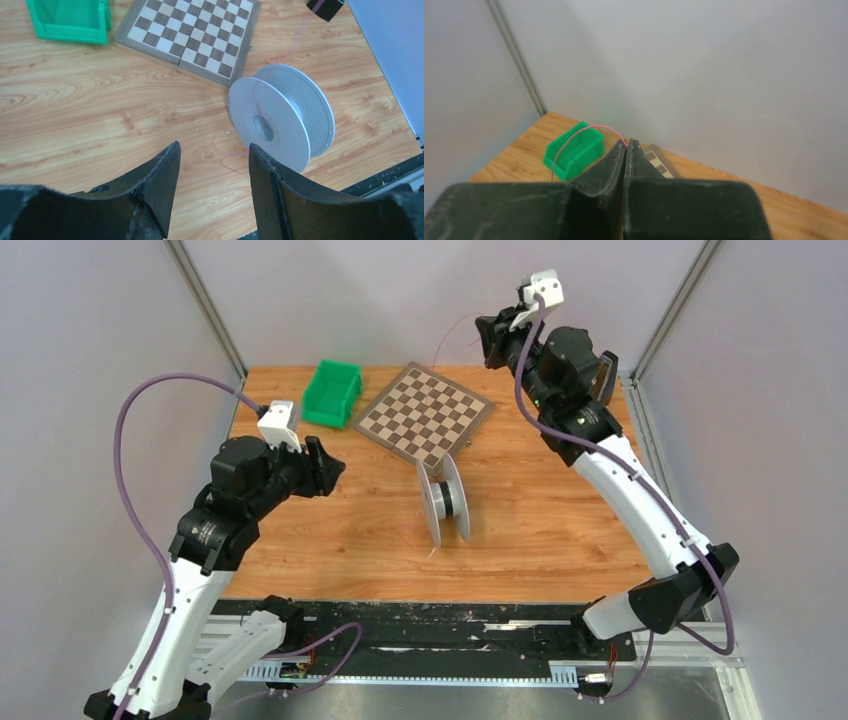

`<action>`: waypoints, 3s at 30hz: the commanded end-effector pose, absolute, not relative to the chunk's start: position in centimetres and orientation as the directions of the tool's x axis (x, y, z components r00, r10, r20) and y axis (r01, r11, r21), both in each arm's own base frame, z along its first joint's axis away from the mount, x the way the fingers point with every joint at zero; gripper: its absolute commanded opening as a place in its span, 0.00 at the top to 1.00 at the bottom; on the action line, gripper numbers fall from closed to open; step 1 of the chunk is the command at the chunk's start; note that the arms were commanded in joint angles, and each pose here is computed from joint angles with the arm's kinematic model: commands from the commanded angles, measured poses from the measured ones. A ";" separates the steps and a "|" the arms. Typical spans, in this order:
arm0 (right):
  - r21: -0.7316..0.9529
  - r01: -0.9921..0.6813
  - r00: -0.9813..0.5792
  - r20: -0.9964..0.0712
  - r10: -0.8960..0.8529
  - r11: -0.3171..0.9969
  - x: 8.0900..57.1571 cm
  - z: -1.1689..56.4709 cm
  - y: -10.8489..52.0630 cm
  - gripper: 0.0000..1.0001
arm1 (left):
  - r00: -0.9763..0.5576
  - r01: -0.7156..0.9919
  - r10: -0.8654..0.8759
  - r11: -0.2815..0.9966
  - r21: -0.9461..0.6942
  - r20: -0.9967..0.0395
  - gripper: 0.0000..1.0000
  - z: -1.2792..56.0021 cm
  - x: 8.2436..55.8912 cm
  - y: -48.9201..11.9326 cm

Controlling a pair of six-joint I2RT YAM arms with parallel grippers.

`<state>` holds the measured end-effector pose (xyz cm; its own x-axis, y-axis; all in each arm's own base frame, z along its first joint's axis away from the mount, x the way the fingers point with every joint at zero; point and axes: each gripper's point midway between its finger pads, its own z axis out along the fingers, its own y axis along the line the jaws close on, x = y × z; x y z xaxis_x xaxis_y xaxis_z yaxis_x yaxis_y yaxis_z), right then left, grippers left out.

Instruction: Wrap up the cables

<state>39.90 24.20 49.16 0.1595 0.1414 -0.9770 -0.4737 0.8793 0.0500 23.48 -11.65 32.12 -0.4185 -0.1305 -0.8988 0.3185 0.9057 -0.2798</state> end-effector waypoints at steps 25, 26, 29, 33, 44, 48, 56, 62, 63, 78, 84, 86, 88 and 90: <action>0.294 -0.081 0.000 -0.955 0.295 0.952 39.8 45.6 3.6 1.00 | -0.481 0.335 -0.102 0.897 -0.290 -0.871 0.37 30.2 24.4 -12.8; 0.327 -0.159 -0.073 -0.945 0.319 0.931 39.0 43.6 5.4 1.00 | -0.494 0.347 -0.116 0.882 -0.318 -0.862 0.38 29.8 24.4 -13.5; 0.447 -0.264 -0.258 -0.887 0.384 0.855 36.7 38.0 8.8 1.00 | -0.536 0.367 -0.125 0.856 -0.364 -0.835 0.38 28.4 24.4 -14.9; 0.566 -0.305 -0.451 -0.794 0.407 0.766 34.0 32.0 11.8 1.00 | -0.577 0.404 -0.118 0.819 -0.408 -0.808 0.39 27.2 24.1 -17.3; 0.720 -0.341 -0.641 -0.649 0.410 0.605 26.2 26.5 16.2 1.00 | -0.563 0.470 -0.052 0.801 -0.371 -0.825 0.38 25.1 25.1 -26.1; 0.698 -0.387 -0.621 -0.680 0.389 0.602 25.3 27.2 16.2 1.00 | -0.590 0.472 -0.003 0.811 -0.347 -0.808 0.37 23.4 25.9 -27.9; 0.707 -0.377 -0.625 -0.671 0.398 0.598 24.8 27.0 16.2 1.00 | -0.597 0.470 0.032 0.824 -0.317 -0.802 0.36 22.6 26.4 -30.3; 0.700 -0.369 -0.629 -0.672 0.390 0.611 24.8 26.0 16.0 1.00 | -0.599 0.379 0.022 0.888 -0.260 -0.800 0.34 22.3 26.2 -28.9; 0.695 -0.360 -0.628 -0.674 0.389 0.622 25.0 25.5 15.9 1.00 | -0.588 0.366 0.001 0.892 -0.265 -0.809 0.33 22.6 26.4 -28.8; 0.681 -0.366 -0.631 -0.683 0.369 0.634 24.4 24.1 15.7 1.00 | -0.308 0.622 0.307 0.781 0.054 -0.901 0.31 27.4 26.8 -25.7; 0.681 -0.390 -0.622 -0.691 0.369 0.620 23.8 24.8 15.9 1.00 | 0.000 0.844 0.505 0.463 0.271 -0.863 0.31 26.5 27.8 -26.7; 0.682 -0.395 -0.616 -0.693 0.374 0.615 23.6 25.1 15.8 1.00 | 0.046 0.876 0.460 0.408 0.258 -0.887 0.32 27.3 29.0 -26.9; 0.683 -0.401 -0.609 -0.696 0.380 0.610 23.3 25.4 15.9 1.00 | 0.085 0.891 0.417 0.374 0.256 -0.905 0.32 28.5 30.7 -26.6; 0.683 -0.404 -0.604 -0.699 0.384 0.609 23.2 25.6 15.8 1.00 | 0.137 0.918 0.432 0.284 0.279 -0.891 0.32 28.2 30.9 -27.4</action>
